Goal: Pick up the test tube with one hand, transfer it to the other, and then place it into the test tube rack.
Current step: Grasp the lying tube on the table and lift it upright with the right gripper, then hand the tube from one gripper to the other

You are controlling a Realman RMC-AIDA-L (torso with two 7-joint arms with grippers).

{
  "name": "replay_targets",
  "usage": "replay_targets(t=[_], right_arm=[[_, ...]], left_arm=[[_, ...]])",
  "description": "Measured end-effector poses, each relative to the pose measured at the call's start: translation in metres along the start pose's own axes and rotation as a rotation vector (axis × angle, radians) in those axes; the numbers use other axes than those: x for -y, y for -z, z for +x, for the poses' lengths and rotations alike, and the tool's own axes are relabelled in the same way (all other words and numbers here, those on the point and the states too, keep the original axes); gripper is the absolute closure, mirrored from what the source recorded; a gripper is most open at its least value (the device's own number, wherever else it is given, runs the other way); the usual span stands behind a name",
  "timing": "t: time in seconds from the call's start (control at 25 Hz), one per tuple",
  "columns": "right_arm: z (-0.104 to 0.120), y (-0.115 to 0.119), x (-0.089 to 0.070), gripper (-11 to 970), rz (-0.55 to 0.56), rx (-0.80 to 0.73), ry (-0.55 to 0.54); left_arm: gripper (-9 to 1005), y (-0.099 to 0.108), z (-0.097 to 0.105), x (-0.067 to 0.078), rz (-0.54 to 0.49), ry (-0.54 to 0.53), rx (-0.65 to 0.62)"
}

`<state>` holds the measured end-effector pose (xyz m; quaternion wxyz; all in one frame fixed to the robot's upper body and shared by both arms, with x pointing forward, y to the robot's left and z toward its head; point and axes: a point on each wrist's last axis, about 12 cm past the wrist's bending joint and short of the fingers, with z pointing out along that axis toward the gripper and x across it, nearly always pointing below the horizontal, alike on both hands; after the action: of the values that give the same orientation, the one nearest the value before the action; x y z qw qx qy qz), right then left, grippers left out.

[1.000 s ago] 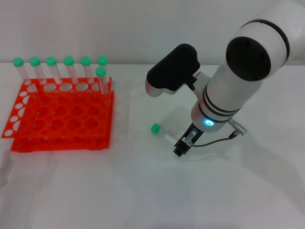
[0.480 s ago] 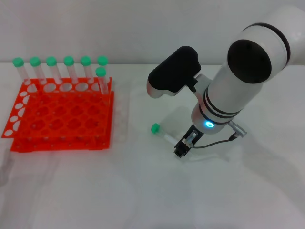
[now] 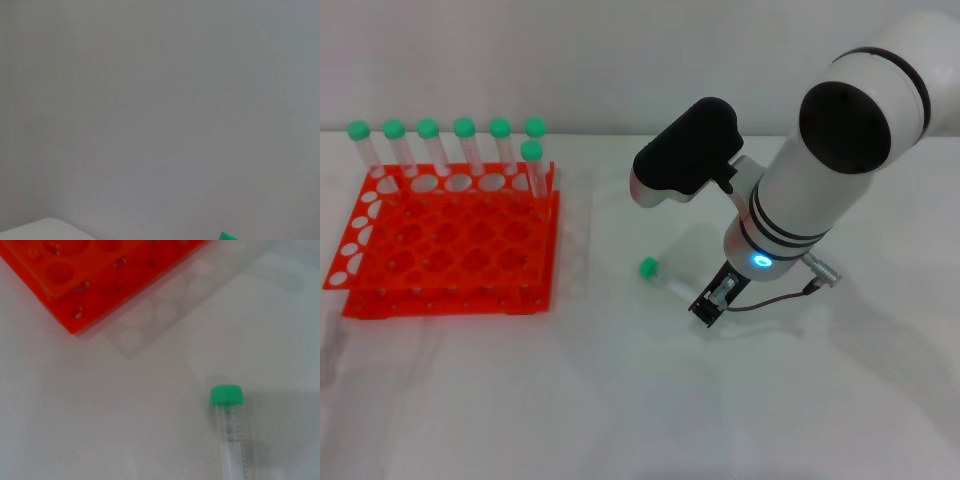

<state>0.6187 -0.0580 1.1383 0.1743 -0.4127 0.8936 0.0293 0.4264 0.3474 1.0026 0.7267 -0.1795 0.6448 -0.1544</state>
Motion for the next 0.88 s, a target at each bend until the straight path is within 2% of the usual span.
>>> replay_targets(t=[0.24, 0.36, 0.44, 0.52, 0.72, 0.88], right_arm=[[0.003, 0.009, 0.004, 789, -0.062, 0.053, -0.017], [0.011, 0.019, 0.014, 789, -0.109, 0.128, -0.045], [0.025, 0.03, 0.029, 789, -0.143, 0.23, -0.09], [0.037, 0.037, 0.037, 789, -0.17, 0.317, -0.109], [0.074, 0.054, 0.052, 790, -0.235, 0.556, -0.141], [0.105, 0.054, 0.061, 790, -0.229, 0.72, -0.138]], left_arm=[[118, 0.0, 0.0, 0.0, 0.001, -0.003, 0.002], [119, 0.0, -0.001, 0.0, 0.003, -0.001, 0.005], [119, -0.001, 0.0, 0.001, 0.008, 0.002, 0.004], [120, -0.003, 0.0, 0.003, 0.022, 0.001, -0.002], [121, -0.006, 0.002, 0.008, 0.057, -0.002, -0.019], [121, -0.011, 0.004, 0.017, 0.125, 0.022, -0.036]])
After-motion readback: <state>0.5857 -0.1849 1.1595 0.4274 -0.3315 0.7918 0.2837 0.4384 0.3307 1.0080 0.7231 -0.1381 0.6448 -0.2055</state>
